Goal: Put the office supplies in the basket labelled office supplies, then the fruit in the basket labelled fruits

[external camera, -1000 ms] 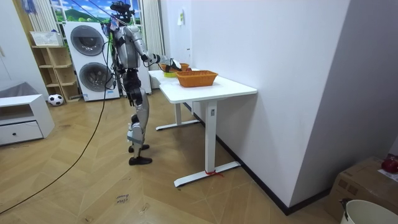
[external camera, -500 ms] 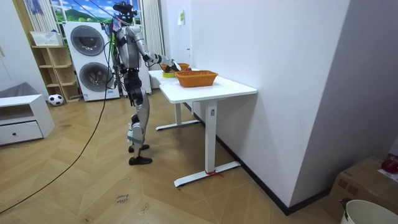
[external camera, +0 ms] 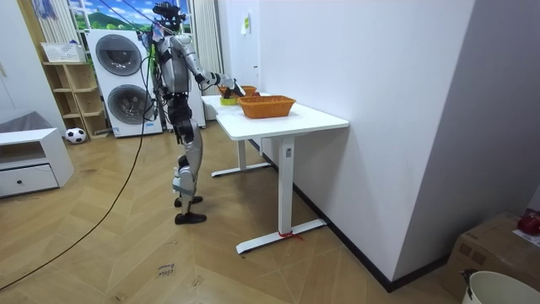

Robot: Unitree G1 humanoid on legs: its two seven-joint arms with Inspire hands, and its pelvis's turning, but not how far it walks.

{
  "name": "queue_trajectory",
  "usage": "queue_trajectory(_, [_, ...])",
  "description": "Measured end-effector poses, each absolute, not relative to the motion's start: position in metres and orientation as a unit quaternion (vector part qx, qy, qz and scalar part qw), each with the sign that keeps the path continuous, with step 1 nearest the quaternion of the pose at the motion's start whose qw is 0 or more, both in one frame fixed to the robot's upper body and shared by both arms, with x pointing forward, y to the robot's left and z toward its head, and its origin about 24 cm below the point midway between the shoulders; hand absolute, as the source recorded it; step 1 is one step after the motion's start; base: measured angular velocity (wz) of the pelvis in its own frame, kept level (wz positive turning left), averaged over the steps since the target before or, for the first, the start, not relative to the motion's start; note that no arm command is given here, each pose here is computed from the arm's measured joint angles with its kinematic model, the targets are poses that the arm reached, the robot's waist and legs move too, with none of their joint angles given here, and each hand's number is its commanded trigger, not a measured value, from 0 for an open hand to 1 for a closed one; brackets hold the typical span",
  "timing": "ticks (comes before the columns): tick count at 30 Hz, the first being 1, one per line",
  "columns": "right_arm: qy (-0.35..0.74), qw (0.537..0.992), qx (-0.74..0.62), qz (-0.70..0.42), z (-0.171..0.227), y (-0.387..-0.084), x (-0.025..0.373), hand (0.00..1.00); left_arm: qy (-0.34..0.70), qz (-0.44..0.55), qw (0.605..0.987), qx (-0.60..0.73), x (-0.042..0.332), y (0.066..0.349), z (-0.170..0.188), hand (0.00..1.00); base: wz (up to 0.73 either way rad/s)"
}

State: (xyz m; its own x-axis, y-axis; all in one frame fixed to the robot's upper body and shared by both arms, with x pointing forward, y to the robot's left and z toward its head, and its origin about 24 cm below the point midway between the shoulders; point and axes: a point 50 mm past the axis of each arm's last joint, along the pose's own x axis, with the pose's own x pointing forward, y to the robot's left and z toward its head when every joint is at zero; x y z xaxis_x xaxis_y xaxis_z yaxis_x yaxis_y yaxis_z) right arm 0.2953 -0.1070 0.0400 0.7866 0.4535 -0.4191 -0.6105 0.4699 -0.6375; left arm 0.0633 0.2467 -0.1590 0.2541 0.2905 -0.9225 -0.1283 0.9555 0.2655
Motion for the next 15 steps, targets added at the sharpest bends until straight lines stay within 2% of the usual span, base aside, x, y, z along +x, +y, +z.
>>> queue_trajectory(1, [0.096, 0.851, -0.41, 0.313, 0.04, -0.107, 0.295, 1.0, 0.596, 0.133, 0.789, 0.068, 0.063, 0.247, -0.159, 0.0, 0.0])
queue_trajectory(15, [0.085, 0.848, -0.441, 0.28, 0.05, -0.116, 0.305, 1.0, 0.597, 0.135, 0.788, 0.069, 0.066, 0.246, -0.159, 0.0, 0.02])
